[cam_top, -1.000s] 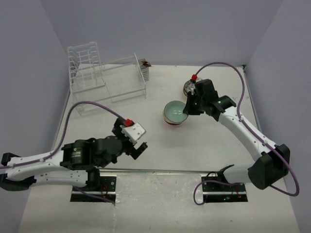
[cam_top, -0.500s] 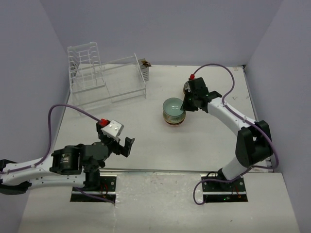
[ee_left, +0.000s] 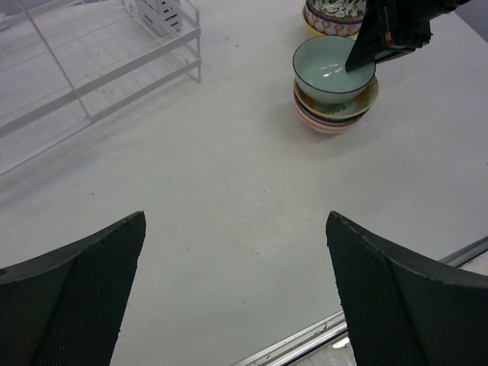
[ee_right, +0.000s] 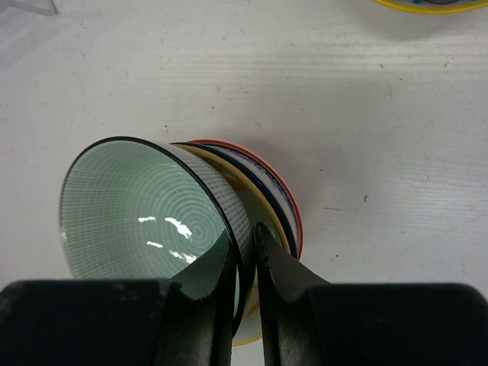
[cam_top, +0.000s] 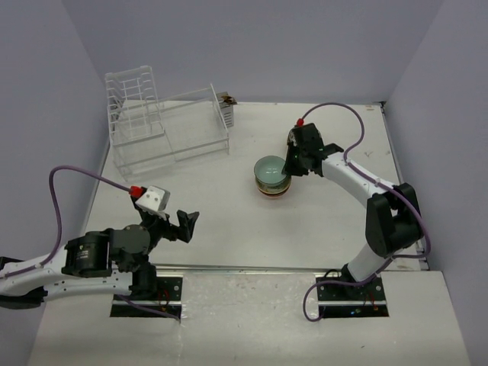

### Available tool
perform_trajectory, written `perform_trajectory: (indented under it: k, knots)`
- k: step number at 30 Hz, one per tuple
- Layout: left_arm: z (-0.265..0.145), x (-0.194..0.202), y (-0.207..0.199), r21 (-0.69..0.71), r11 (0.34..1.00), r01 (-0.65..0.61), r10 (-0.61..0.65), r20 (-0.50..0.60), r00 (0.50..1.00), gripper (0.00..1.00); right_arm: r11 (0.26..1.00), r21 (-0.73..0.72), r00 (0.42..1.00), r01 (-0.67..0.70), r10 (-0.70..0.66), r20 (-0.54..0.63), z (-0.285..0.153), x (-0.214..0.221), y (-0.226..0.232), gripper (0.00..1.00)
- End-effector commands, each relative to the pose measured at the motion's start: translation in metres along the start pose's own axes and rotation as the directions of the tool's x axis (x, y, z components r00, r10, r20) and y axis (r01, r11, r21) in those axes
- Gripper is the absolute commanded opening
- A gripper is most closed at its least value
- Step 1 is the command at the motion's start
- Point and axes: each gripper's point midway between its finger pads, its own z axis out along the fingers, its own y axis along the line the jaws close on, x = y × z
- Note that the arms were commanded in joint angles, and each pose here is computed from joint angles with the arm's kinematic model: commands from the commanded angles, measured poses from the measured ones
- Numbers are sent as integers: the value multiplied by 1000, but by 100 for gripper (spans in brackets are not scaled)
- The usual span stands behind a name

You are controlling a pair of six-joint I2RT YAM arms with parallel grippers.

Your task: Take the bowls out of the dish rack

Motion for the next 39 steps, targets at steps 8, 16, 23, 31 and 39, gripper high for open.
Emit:
perform_trajectory:
  k: [8,16,23,31,39]
  knots:
    - [-11,-17,18,-41,992,122,-119,58,991,100,998,-56,996,-33,38,80,-22,-10,8,21]
    - [-18,-20,29,-30,982,189,-185,89,979,100,999,-33,993,-13,16,113,-46,-12,2,29]
    - [-14,-14,40,-145,969,200,-190,81,978,100,1000,-12,996,-9,10,94,-43,-2,-6,21]
    - [16,-4,40,-340,934,114,-115,17,993,100,1000,-9,937,-8,11,348,-156,-11,-25,38]
    - [61,29,-4,-289,945,154,-167,-21,986,100,999,50,810,-1,-29,586,-275,0,-72,98]
